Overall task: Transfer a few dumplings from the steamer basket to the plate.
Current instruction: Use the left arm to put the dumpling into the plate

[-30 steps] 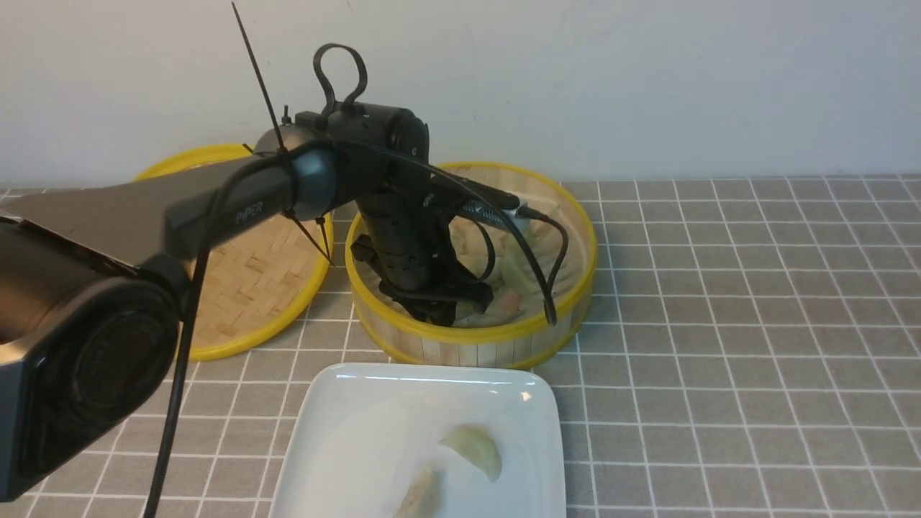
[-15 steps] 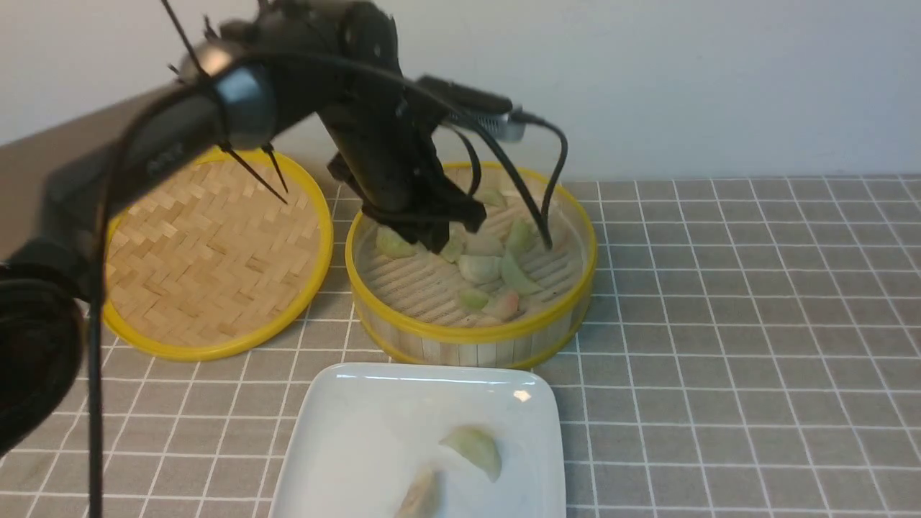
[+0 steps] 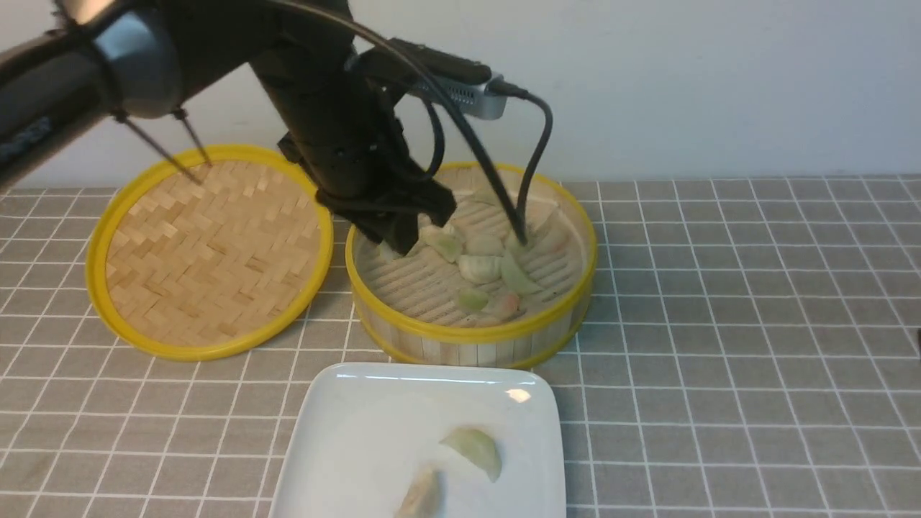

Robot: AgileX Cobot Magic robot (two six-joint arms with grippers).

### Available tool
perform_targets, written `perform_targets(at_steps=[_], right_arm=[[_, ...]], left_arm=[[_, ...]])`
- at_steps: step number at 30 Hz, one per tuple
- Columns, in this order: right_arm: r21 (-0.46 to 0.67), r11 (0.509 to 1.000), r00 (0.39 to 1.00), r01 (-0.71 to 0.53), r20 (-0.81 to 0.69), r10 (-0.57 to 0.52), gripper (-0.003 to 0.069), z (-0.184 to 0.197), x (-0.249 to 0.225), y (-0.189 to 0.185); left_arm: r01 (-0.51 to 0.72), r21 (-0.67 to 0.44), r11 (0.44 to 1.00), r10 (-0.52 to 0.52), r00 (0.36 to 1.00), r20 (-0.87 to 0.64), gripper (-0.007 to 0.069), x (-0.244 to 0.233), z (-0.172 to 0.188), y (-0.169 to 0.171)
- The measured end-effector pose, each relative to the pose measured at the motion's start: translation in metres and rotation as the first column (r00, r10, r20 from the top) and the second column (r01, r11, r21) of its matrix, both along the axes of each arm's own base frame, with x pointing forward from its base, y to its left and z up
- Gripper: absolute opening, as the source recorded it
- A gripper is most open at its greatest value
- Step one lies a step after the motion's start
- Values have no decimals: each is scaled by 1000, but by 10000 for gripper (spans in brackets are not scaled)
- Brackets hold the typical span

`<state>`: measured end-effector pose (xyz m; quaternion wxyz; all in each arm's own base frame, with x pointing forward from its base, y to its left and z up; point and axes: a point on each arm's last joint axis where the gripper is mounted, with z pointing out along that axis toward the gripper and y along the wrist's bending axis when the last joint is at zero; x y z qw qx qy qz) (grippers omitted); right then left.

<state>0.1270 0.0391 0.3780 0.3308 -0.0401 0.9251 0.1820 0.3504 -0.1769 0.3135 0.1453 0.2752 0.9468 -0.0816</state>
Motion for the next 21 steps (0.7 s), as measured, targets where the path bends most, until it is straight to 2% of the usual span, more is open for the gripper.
perform_targets(at_steps=[5, 10, 17, 19, 21], right_arm=[[3, 1000, 1000, 4, 17, -4, -15, 1, 1, 0], [6, 1000, 1000, 7, 28, -8, -15, 2, 2, 0], [6, 1000, 999, 9, 31, -9, -15, 2, 2, 0], [7, 1000, 999, 9, 31, -9, -15, 2, 2, 0], [7, 1000, 999, 10, 35, -10, -15, 2, 3, 0]], left_arm=[[-32, 43, 999, 38, 990, -136, 164, -43, -25, 14], [-45, 102, 994, 75, 949, -306, 164, -64, -75, 21], [-77, 81, 994, 98, 949, -299, 176, -54, -108, 15], [-84, 76, 994, 103, 948, -301, 232, -52, -114, 13], [-85, 76, 993, 104, 947, -302, 362, -51, -116, 13]])
